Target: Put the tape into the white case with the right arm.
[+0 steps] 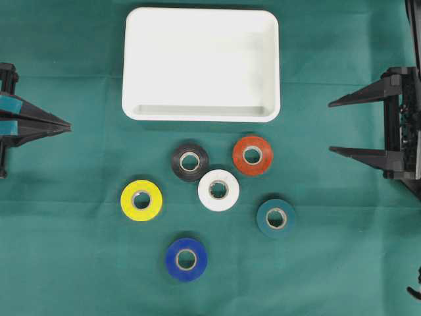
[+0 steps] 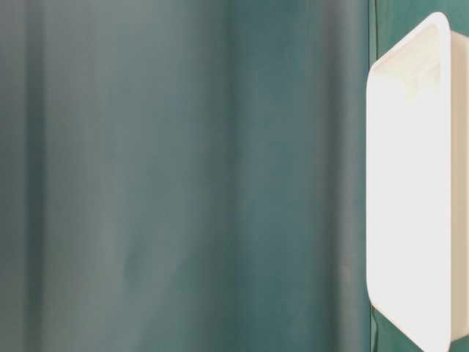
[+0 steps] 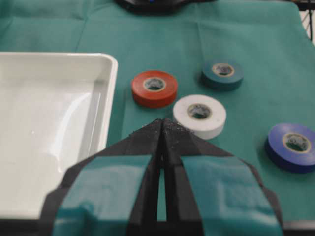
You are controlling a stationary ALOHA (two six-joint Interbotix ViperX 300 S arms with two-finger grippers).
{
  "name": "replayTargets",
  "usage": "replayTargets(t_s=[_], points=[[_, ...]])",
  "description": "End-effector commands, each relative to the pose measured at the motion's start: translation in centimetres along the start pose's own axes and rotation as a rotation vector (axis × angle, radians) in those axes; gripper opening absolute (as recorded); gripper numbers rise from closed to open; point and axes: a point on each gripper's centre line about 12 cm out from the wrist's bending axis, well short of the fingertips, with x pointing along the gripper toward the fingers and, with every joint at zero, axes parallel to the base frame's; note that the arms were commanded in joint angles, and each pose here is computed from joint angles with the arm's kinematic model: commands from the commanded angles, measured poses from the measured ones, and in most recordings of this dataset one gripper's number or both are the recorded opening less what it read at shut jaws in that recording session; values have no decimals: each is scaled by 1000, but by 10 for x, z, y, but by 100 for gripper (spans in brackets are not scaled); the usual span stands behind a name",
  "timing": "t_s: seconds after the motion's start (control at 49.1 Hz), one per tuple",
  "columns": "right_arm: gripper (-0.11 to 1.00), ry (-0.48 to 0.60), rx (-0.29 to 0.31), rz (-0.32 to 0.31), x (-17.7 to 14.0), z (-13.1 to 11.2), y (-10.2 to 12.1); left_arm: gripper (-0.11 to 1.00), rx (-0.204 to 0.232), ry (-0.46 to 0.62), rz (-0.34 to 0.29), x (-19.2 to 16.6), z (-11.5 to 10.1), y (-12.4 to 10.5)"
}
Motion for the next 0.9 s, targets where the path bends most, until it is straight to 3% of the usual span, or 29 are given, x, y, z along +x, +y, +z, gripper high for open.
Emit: replayTargets(t_s=[0.0,0.224,0.387,0.55,0.876], points=[[83,-2,-7,0,1,1,0,0,-1,0,-6,1,2,-1],[82,35,-41,22,-2,-14,3,0,2,45,-14,0,-8,-2],[82,88,-64,84,-6,-29,14,0,1,89,-17,-6,-21,-3],[82,114,-73,132,-11,-39,22,0,1,78,-18,-15,-26,-3],[81,156,-87,157,-20,-57,25,0,-3,37,-19,-35,-45,-2]])
